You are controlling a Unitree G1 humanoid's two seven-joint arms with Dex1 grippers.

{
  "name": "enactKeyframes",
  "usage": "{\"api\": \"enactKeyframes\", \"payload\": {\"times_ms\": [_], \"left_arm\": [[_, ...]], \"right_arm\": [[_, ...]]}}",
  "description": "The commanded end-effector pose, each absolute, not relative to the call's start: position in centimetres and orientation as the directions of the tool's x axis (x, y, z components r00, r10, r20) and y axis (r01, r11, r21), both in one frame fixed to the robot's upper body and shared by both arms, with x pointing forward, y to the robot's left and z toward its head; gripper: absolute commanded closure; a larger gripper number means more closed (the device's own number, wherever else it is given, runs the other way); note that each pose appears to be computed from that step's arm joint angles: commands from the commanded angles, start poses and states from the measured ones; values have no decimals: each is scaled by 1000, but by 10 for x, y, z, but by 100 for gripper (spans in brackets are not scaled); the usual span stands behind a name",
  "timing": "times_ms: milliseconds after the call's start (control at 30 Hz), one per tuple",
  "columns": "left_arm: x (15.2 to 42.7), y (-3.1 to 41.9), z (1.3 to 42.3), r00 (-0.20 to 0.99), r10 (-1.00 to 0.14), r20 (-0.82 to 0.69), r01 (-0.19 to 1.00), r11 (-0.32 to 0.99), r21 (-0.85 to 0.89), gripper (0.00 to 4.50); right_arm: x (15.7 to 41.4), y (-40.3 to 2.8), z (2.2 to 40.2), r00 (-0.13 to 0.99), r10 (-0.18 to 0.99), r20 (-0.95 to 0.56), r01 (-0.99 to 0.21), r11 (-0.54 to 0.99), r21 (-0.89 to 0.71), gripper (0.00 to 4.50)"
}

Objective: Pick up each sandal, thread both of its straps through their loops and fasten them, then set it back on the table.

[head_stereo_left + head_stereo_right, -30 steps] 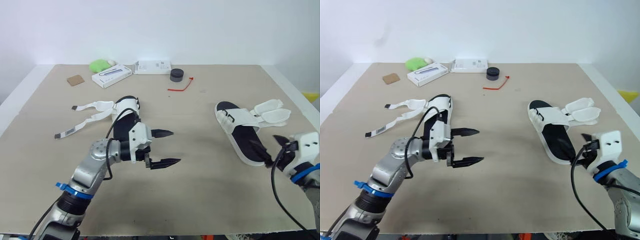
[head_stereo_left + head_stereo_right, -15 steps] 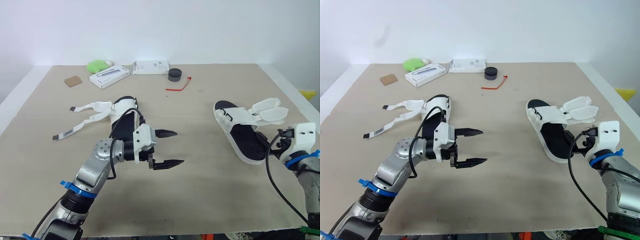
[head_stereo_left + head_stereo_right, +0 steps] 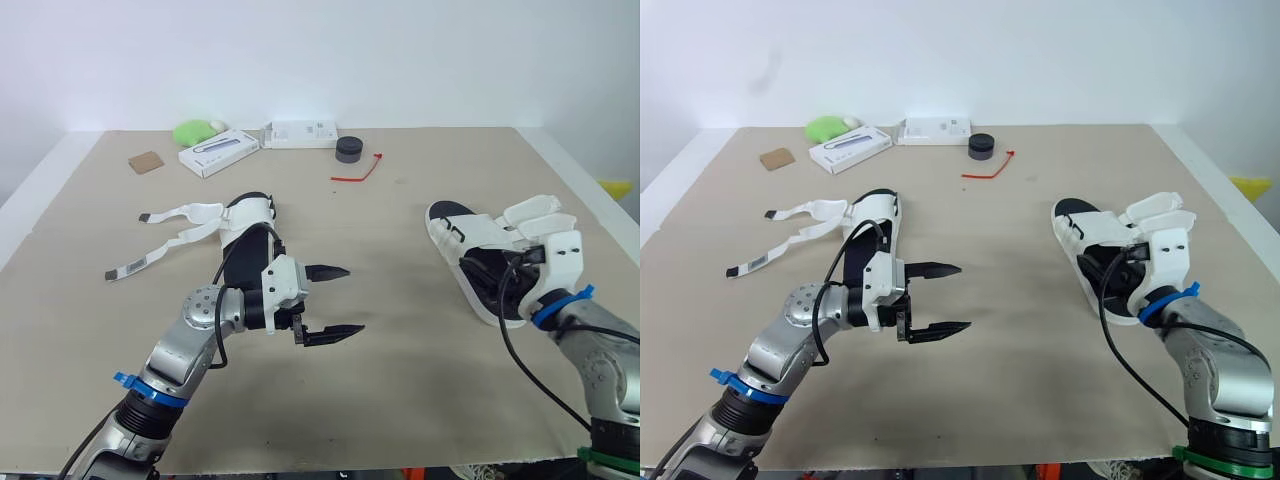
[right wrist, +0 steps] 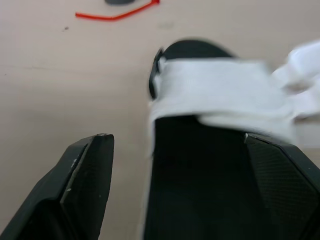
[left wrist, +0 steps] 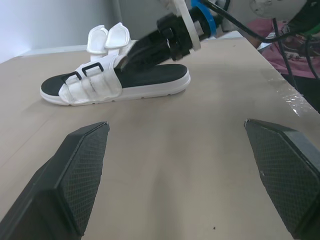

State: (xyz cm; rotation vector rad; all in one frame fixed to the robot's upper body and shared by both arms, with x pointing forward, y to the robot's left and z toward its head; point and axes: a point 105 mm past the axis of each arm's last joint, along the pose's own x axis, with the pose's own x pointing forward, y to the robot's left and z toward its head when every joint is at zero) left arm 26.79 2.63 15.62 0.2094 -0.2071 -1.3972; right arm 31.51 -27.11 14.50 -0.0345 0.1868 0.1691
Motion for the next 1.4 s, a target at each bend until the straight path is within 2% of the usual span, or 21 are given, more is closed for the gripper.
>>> {"api": "enactKeyframes", "payload": {"times_ms": [33, 200, 433, 733, 767, 900, 1067, 1100, 1233, 1333, 1400], "left_arm": [[266, 28, 168, 167, -985, 49, 933, 174, 314, 3], [267, 28, 168, 167, -985, 47, 933, 173, 316, 3], [270, 28, 168, 169, -985, 44, 932, 175, 318, 3], [270, 30, 168, 186, -981, 46, 929, 191, 317, 3], [269, 30, 168, 188, -981, 46, 929, 192, 317, 0], [269, 33, 167, 197, -980, 41, 927, 200, 318, 0], [272, 37, 167, 213, -976, 37, 923, 213, 321, 0], [273, 38, 167, 217, -976, 34, 922, 216, 322, 0], [275, 42, 166, 225, -974, 24, 919, 220, 327, 0], [277, 48, 166, 233, -972, 11, 916, 224, 332, 0], [278, 53, 167, 237, -972, 4, 916, 225, 333, 0]], "right_arm": [[314, -266, 157, 975, 161, -155, -165, 986, -18, 0], [320, -270, 151, 976, 148, -159, -152, 988, -13, 0], [344, -273, 145, 980, 150, -133, -158, 986, -53, 0], [362, -267, 137, 982, 149, -117, -156, 987, -49, 0], [363, -266, 138, 983, 151, -108, -157, 986, -52, 54], [367, -257, 143, 982, 167, -83, -172, 983, -57, 197], [370, -251, 145, 978, 198, -71, -203, 977, -71, 421], [371, -248, 145, 975, 210, -72, -215, 974, -72, 443], [372, -241, 146, 961, 266, -71, -272, 958, -89, 443], [370, -229, 152, 935, 350, -56, -354, 929, -109, 443], [365, -215, 156, 883, 466, -64, -470, 873, -131, 443]]}}
